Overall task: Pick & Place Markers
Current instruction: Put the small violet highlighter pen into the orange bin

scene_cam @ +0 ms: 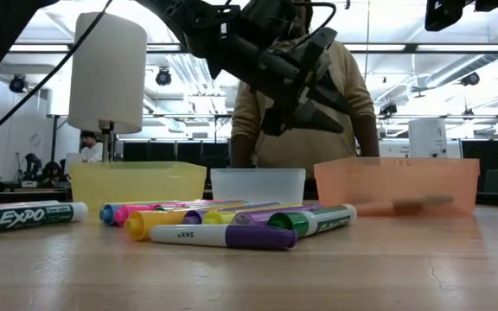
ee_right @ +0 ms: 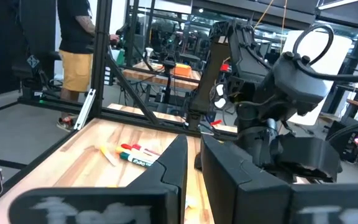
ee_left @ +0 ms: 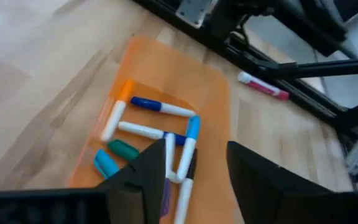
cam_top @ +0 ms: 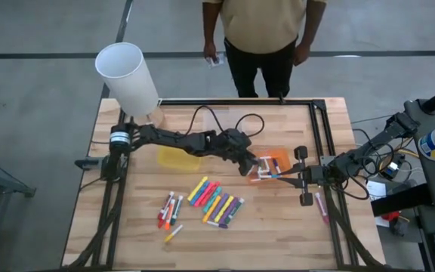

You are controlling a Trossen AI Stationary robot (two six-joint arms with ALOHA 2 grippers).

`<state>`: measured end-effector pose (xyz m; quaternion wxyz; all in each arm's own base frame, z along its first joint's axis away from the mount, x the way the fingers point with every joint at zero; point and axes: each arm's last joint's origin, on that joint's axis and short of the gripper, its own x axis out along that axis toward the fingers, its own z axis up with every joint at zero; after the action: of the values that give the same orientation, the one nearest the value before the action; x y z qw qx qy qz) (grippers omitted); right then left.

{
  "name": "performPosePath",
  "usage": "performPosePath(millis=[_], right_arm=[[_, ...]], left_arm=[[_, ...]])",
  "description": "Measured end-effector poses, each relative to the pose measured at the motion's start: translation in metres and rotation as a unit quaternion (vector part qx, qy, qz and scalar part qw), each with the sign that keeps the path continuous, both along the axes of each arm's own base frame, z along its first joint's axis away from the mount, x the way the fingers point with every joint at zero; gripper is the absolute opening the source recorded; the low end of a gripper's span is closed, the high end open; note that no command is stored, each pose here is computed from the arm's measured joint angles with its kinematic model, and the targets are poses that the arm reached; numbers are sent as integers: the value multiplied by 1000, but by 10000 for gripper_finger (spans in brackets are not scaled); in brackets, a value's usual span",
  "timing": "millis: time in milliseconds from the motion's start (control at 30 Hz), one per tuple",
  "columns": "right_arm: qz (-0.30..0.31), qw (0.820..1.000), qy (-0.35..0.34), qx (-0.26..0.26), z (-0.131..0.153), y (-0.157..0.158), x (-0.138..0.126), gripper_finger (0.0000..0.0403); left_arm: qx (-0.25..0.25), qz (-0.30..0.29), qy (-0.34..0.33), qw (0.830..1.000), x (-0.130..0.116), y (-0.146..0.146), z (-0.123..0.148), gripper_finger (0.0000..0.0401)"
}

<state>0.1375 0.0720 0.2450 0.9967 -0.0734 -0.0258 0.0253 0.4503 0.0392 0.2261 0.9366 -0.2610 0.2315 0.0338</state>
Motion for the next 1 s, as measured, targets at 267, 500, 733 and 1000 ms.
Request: performPosePath(millis=[267,500,733,1000], right_arm=[[0,1000,0,0,0,0,0,43],[0,1000,0,0,0,0,0,43],[0,1000,0,0,0,0,0,43],[0,1000,0,0,0,0,0,43]], left_arm=[[-78,-110,43,990,-15,-43,16,176],[-50,-178,123,975,-38,-103,18,177],[80,-223,193,952,-66,-165,2,177],[132,-217,237,938,-93,-195,-29,177]])
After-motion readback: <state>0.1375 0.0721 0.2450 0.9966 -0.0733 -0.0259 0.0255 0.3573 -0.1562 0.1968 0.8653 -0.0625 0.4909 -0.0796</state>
